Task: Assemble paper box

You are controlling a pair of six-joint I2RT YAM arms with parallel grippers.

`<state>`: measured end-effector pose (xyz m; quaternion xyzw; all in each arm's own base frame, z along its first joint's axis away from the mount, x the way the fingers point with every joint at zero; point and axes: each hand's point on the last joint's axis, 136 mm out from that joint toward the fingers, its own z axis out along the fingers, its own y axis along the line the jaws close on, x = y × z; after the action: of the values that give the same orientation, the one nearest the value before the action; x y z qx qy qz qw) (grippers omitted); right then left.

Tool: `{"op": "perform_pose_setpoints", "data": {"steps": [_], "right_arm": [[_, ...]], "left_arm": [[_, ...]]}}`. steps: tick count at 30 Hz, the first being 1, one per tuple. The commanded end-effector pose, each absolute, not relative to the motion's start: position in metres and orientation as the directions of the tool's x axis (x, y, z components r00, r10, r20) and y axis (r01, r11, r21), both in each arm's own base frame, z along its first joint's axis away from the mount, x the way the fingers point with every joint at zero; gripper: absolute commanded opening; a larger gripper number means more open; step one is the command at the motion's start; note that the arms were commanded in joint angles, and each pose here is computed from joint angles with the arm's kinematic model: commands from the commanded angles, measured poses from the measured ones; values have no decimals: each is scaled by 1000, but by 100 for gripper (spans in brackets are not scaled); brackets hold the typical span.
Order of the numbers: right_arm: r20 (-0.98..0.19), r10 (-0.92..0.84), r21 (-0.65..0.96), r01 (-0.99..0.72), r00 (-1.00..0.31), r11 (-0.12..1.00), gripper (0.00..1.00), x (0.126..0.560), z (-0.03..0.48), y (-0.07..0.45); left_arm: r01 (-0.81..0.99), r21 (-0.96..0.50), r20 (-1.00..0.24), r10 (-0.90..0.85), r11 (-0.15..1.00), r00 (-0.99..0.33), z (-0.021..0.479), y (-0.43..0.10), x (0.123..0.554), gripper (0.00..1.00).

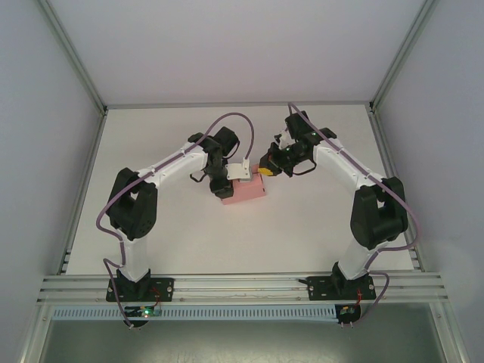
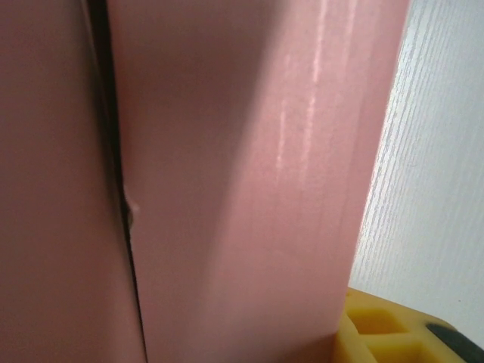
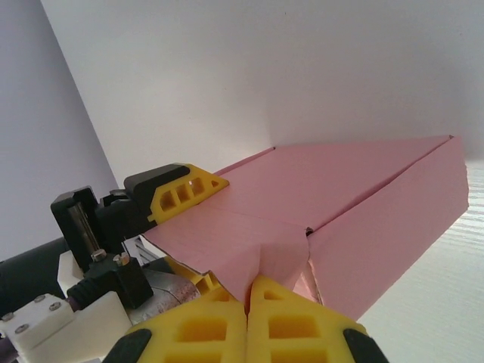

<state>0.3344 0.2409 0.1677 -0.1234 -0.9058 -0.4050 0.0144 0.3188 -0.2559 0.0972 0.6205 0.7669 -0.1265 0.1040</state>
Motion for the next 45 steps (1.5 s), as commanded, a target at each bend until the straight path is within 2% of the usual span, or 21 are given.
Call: {"op": "perform_pose_setpoints", "data": {"steps": [1,5,8,11,16,18,24,26,32,37,39,45], "right_arm": [[198,84,820,213,-976,531,0,314,193,265],[50,2,737,38,-999,675,0,306,171,239],[-66,-94,675,-114,-993,729,0,297,146,226],[-132,-128,588,-182,-983,789,0,294,118,213],[-285,-241,451,-351,-928,820,0,289,101,210],[-336,-249,393,-375,-908,839,0,292,97,205],[-425,-211,362,-379,-880,851,0,297,96,202],[-444,-182,373,-366,-877,853,0,300,100,203],[-466,-122,433,-346,-877,833,0,303,123,217],[-413,-76,425,-265,-908,866,0,303,125,214],[-390,-53,439,-236,-919,867,0,303,124,215],[-328,3,442,-151,-945,884,0,306,126,213]], "left_arm": [[981,-47,-306,932,186,-192,85,-264,326,43],[981,-45,-310,931,187,-192,85,-265,328,43],[979,-64,-325,924,192,-202,88,-269,328,43],[978,-61,-328,922,198,-207,89,-269,331,43],[972,-62,-320,918,227,-235,90,-267,334,43],[971,-58,-325,915,232,-238,91,-267,335,43],[968,-61,-364,898,242,-247,99,-273,336,46],[968,-56,-374,893,246,-249,102,-275,337,47],[962,-27,-421,870,272,-257,119,-278,342,61],[945,4,-472,834,326,-286,140,-279,345,69],[928,26,-486,816,371,-313,148,-277,350,78],[799,80,-501,717,597,-485,170,-253,361,79]]}}
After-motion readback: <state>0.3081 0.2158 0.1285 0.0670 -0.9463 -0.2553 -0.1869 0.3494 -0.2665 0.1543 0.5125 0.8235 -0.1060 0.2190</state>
